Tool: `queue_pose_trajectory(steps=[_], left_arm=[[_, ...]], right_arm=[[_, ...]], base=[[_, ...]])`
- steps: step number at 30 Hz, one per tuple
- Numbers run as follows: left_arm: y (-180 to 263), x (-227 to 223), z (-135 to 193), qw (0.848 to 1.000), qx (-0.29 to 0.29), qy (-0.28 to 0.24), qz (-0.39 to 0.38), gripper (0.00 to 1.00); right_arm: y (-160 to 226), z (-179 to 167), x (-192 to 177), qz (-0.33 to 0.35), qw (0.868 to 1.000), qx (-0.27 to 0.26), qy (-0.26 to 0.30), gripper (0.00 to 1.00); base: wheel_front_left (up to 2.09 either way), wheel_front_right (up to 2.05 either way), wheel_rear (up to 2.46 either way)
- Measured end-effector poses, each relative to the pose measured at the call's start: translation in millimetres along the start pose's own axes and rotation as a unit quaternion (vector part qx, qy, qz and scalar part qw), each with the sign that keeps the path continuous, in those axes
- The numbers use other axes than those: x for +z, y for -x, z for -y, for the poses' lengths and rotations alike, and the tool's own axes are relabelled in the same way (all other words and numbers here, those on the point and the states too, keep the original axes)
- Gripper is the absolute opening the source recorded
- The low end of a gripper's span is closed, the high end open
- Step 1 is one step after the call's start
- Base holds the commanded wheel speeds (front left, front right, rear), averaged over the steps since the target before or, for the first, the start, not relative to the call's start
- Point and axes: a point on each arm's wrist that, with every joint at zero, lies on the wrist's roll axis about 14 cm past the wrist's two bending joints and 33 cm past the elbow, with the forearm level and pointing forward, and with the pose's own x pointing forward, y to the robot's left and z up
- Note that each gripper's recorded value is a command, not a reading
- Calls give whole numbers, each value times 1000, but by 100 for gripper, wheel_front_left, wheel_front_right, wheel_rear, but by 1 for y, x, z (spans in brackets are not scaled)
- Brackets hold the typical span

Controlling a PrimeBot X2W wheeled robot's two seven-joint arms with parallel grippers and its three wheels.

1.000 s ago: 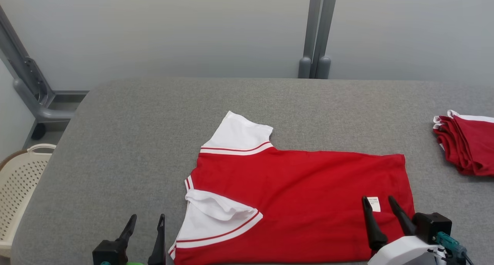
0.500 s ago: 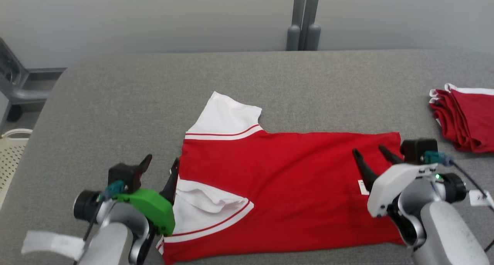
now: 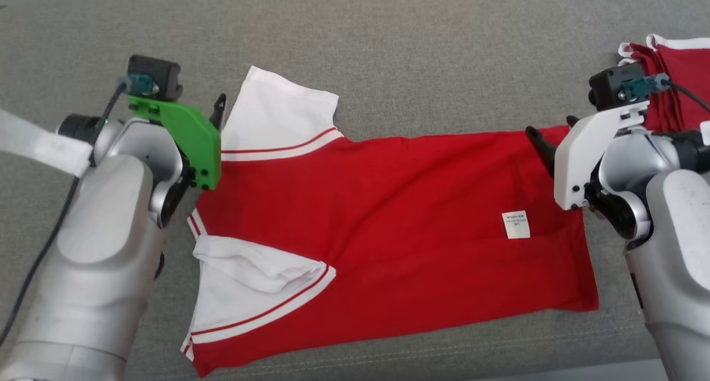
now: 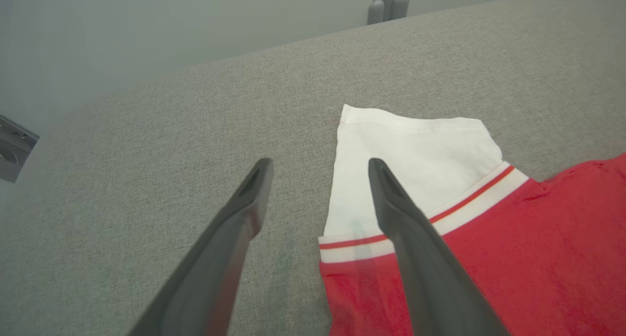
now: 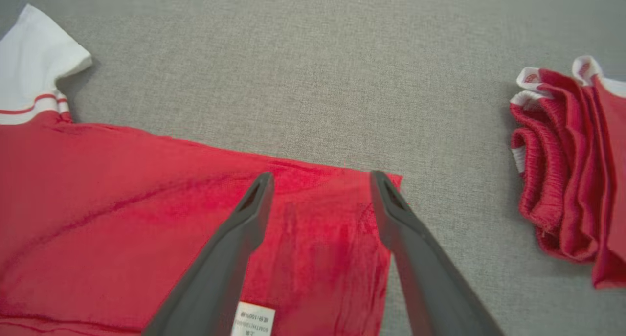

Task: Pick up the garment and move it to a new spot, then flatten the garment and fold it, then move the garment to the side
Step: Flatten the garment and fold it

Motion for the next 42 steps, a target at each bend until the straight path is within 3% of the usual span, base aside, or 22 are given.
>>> queue_pose_trajectory(steps=[7, 21, 23, 24, 26, 27, 32, 37, 42], left_arm=[[-51, -6, -4, 998, -11, -29, -59, 100], [-104, -35, 9, 992, -27, -28, -119, 99], [-106, -37, 8, 992, -24, -27, -123, 90], [-107, -38, 7, 991, -23, -26, -127, 55], [-108, -38, 4, 991, -20, -29, -126, 27], [-107, -39, 4, 991, -21, -30, -129, 2], [-107, -41, 12, 991, -28, -30, -128, 0], [-106, -44, 22, 991, -34, -25, -126, 0], [-104, -46, 28, 991, -39, -22, -125, 0]], right_arm=[[-17, 34, -11, -47, 998, -34, 10, 100], [-35, 54, -37, -89, 994, -54, 16, 100], [-36, 55, -39, -91, 994, -55, 16, 100], [-36, 56, -41, -94, 994, -56, 17, 100], [-37, 57, -42, -95, 994, -57, 18, 100], [-37, 57, -42, -95, 994, -57, 18, 100], [-38, 58, -41, -92, 994, -57, 20, 100], [-39, 65, -15, -39, 997, -69, 17, 100], [-41, 58, -24, -47, 997, -65, 17, 100]], base=[[0, 0, 0], [0, 0, 0], [0, 0, 0], [0, 0, 0], [0, 0, 0], [0, 0, 0], [0, 0, 0], [0, 0, 0], [0, 0, 0]])
